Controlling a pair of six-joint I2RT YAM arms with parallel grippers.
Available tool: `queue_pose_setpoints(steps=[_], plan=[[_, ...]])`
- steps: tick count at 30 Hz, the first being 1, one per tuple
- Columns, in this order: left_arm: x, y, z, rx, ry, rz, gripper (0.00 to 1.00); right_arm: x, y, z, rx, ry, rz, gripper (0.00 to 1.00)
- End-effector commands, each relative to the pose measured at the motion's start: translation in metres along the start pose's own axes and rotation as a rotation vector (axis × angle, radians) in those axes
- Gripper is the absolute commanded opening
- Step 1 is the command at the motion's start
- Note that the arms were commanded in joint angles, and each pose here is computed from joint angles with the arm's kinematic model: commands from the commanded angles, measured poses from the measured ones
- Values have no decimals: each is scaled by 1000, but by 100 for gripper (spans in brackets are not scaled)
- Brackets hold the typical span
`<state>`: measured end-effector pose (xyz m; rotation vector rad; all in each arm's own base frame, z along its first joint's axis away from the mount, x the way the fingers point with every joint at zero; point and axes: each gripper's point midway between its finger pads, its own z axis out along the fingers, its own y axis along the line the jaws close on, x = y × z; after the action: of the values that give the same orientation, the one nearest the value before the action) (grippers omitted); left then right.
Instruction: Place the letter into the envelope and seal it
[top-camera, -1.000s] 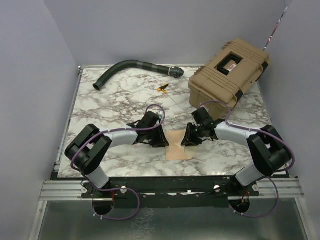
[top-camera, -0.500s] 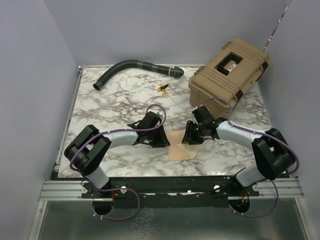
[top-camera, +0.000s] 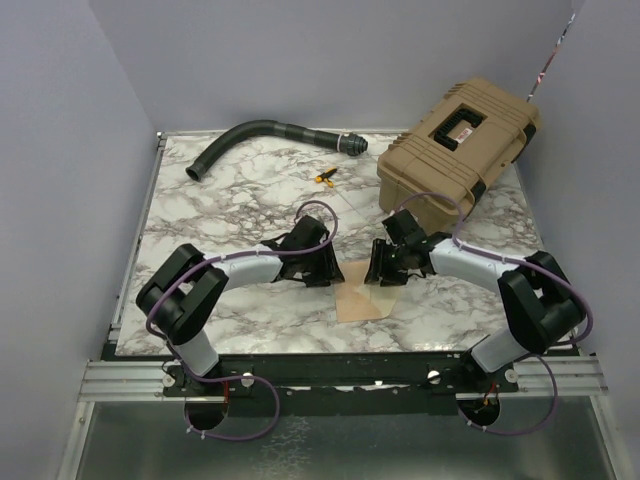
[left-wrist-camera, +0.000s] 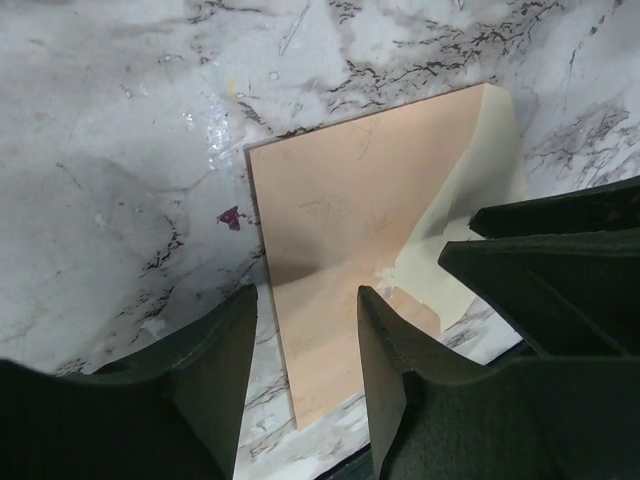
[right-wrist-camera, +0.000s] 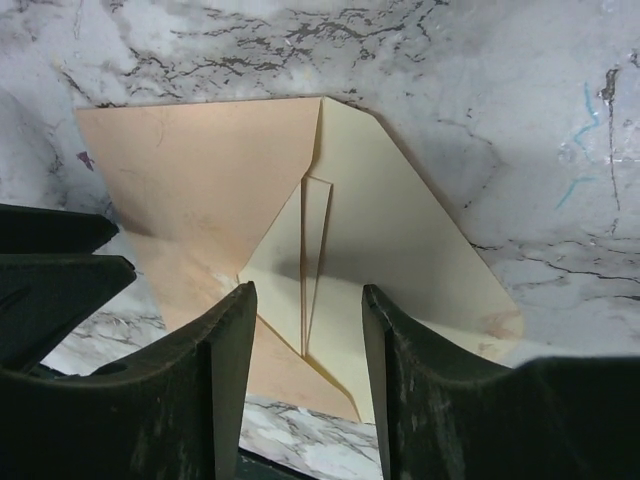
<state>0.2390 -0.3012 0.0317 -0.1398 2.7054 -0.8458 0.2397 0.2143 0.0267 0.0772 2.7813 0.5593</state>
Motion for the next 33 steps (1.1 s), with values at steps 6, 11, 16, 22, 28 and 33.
queue_pose_setpoints(steps=[6,11,16,22,28,33], plan=[[9,37,19,-151,29,-21,42,-12,4,16,-1,-26,-14,35],[14,39,24,-152,58,-16,42,-9,9,22,-36,-7,-26,28],[11,33,26,-135,65,0,42,-7,29,22,-154,11,-55,23],[9,31,25,-132,57,4,41,-4,30,21,-165,21,-49,23],[-2,24,15,-120,0,20,41,-16,27,-5,-117,-53,-32,38],[-18,8,-2,-80,-70,46,42,-23,25,-29,-89,-108,-19,48]])
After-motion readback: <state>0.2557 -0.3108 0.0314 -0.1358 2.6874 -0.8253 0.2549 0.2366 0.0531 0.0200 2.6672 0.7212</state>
